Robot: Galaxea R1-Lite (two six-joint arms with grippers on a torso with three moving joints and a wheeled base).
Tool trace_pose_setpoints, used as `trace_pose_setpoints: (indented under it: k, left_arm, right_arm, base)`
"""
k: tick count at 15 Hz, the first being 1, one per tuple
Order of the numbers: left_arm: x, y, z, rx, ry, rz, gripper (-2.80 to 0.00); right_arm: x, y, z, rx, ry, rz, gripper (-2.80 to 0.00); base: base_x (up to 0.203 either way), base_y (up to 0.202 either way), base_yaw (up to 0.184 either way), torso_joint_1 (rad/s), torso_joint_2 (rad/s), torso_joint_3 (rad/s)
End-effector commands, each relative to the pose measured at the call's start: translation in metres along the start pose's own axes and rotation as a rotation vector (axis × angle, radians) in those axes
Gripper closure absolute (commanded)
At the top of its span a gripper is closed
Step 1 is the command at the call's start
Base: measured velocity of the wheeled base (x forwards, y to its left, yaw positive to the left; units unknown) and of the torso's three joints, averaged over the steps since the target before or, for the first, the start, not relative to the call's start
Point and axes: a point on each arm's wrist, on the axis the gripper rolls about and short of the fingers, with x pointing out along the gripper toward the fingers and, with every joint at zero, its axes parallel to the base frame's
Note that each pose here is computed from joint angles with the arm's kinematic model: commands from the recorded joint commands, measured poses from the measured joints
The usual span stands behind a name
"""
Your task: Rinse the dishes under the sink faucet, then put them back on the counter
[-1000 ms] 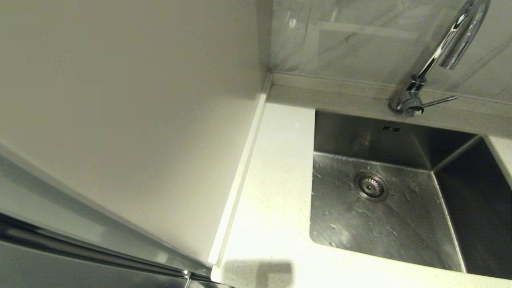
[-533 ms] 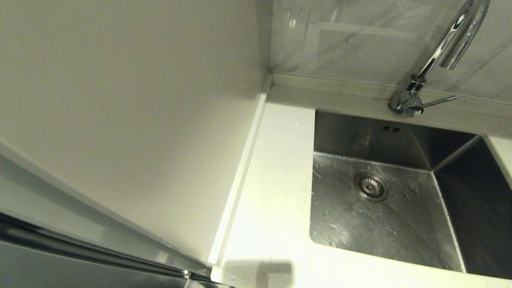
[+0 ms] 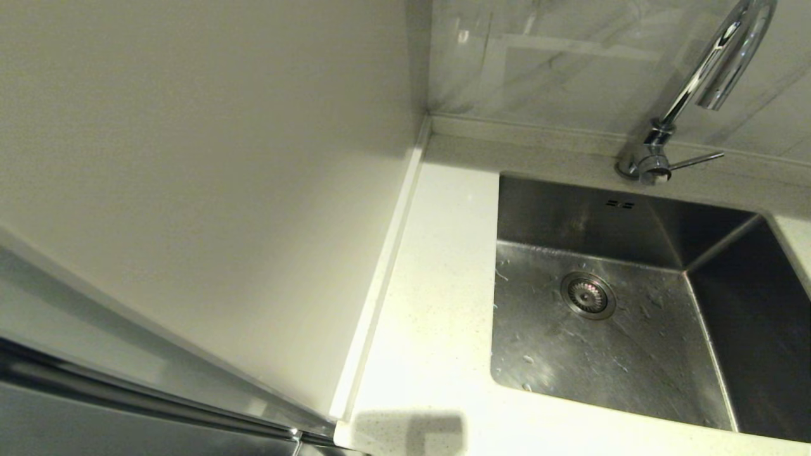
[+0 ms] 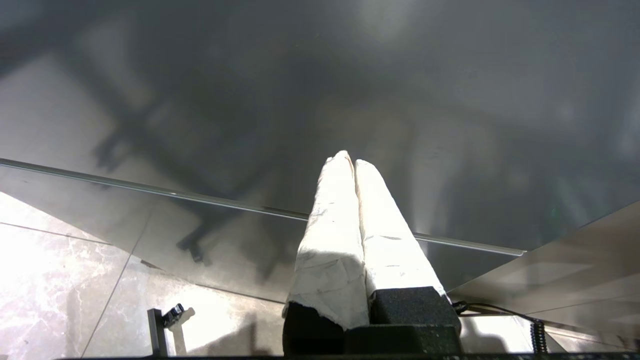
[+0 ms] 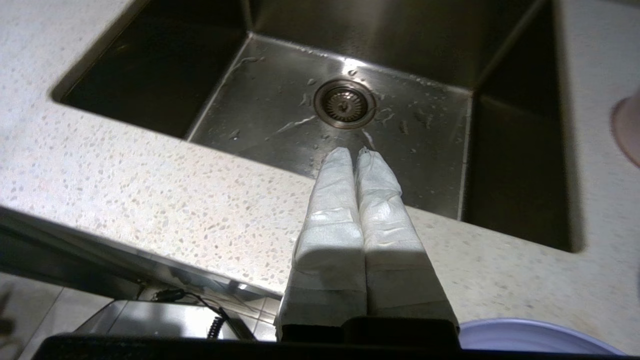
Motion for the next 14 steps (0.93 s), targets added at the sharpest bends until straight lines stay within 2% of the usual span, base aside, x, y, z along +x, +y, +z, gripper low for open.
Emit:
trace_pose_setpoints:
  k: [1,4,7,10,14]
  left_arm:
    - [0.0,0.0,-0.001,0.0,0.002,0.0,0.0]
    - [0.0,0.0,-0.001,0.0,0.001,0.0,0.0]
    - [0.0,0.0,-0.001,0.0,0.002,0.0,0.0]
    - [0.0,0.0,-0.001,0.0,0.002,0.0,0.0]
    - [0.0,0.0,-0.001,0.0,0.002,0.0,0.0]
  right_arm:
    - [0.009,0.002,-0.019,-0.006,0.034,0.037,0.0]
    - [0.015,0.003,-0.038,-0.013,0.095,0.042,0.0]
    - [0.015,0.003,-0.038,-0.01,0.081,0.037,0.0]
    - [0.015,0.002,-0.037,0.042,0.082,0.02,0.0]
    - [0.015,0.002,-0.037,0.05,0.083,0.016,0.0]
  base:
    - [0.0,0.0,0.0,0.0,0.0,0.0]
    - [0.0,0.0,0.0,0.0,0.0,0.0]
    - [0.0,0.0,0.0,0.0,0.0,0.0]
    - [0.0,0.0,0.0,0.0,0.0,0.0]
    - [0.0,0.0,0.0,0.0,0.0,0.0]
